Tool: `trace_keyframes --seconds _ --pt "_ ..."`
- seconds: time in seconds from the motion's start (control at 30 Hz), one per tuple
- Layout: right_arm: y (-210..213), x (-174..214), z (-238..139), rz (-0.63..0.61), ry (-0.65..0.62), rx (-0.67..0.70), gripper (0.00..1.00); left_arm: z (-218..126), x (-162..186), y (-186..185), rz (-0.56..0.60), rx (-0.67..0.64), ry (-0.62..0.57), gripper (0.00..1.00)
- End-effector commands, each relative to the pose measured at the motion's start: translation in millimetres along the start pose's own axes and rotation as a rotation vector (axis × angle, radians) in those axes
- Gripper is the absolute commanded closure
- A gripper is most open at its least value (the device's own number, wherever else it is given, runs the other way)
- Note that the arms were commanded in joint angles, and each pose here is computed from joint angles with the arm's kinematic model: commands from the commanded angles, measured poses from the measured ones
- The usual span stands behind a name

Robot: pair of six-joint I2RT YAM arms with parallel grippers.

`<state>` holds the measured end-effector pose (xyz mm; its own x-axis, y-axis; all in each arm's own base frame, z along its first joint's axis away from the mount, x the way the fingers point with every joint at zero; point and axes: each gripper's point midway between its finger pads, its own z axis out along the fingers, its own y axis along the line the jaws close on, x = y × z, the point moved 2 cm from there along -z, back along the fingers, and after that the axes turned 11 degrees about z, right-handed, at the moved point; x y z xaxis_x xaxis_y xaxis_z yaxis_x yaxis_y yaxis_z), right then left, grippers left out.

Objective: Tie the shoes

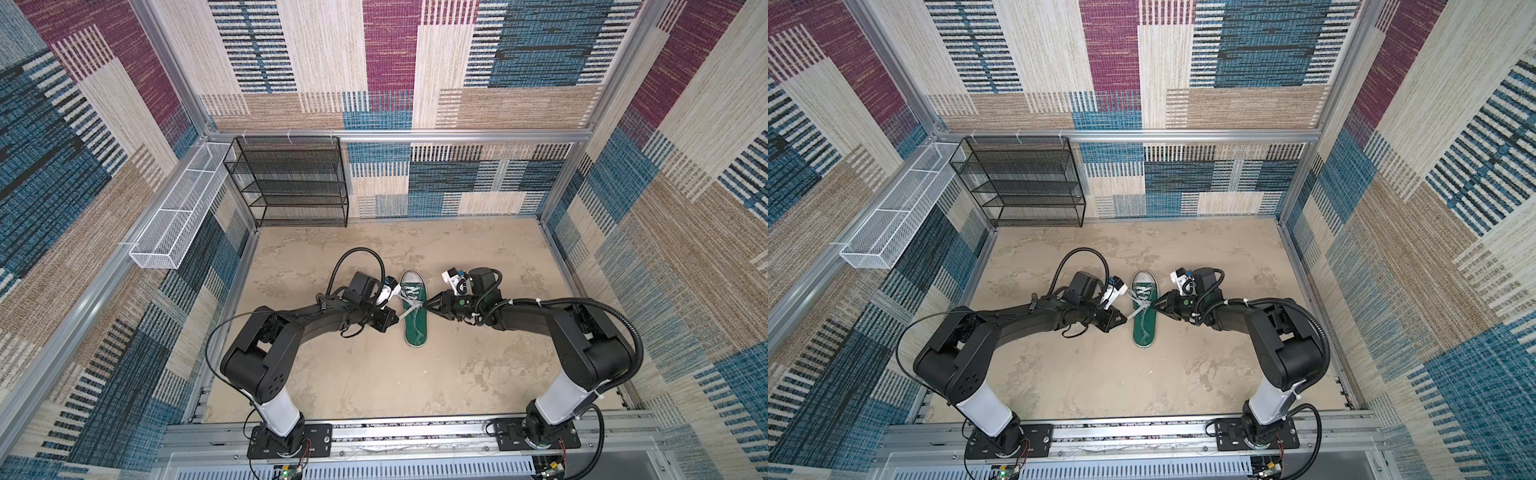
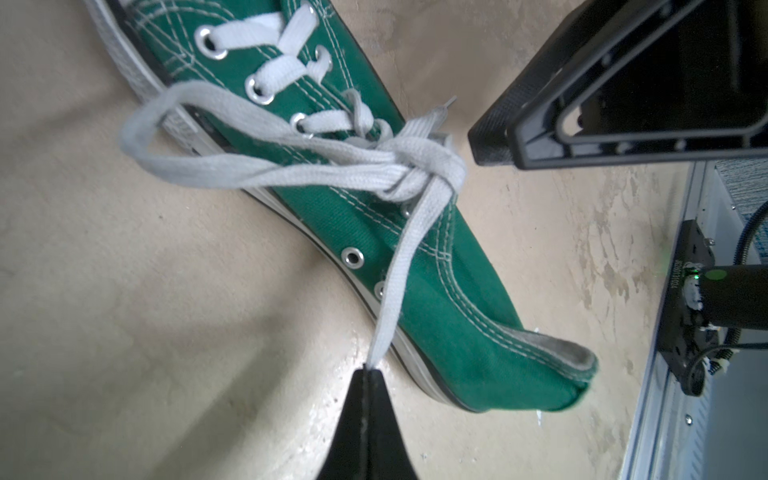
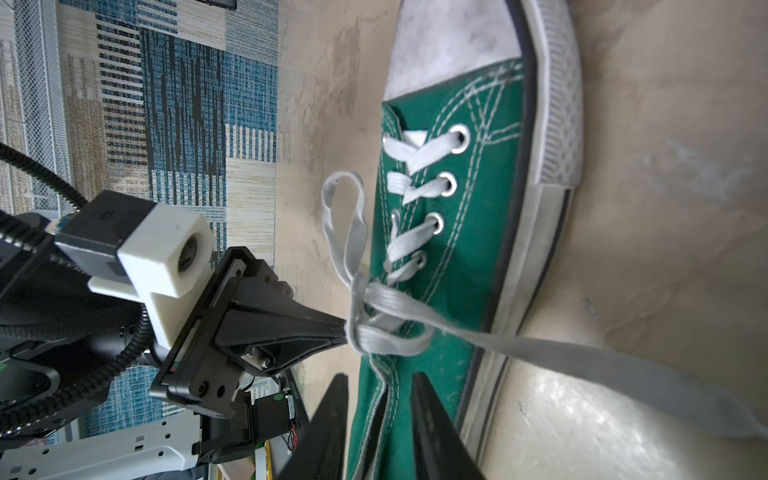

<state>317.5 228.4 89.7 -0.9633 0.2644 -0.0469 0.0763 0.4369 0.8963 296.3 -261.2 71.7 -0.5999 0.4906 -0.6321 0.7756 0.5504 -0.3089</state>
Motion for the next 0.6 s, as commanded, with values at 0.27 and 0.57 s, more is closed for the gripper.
trace_keyframes --seconds 0.27,0.57 --pt "6 -4 7 0.007 0.013 -0.084 0.7 0 4 -1 -0.015 0.012 0.009 1.0" --pt "2 -9 12 0.008 0.014 -0.092 0.68 0 4 -1 -0.017 0.009 0.01 1.0"
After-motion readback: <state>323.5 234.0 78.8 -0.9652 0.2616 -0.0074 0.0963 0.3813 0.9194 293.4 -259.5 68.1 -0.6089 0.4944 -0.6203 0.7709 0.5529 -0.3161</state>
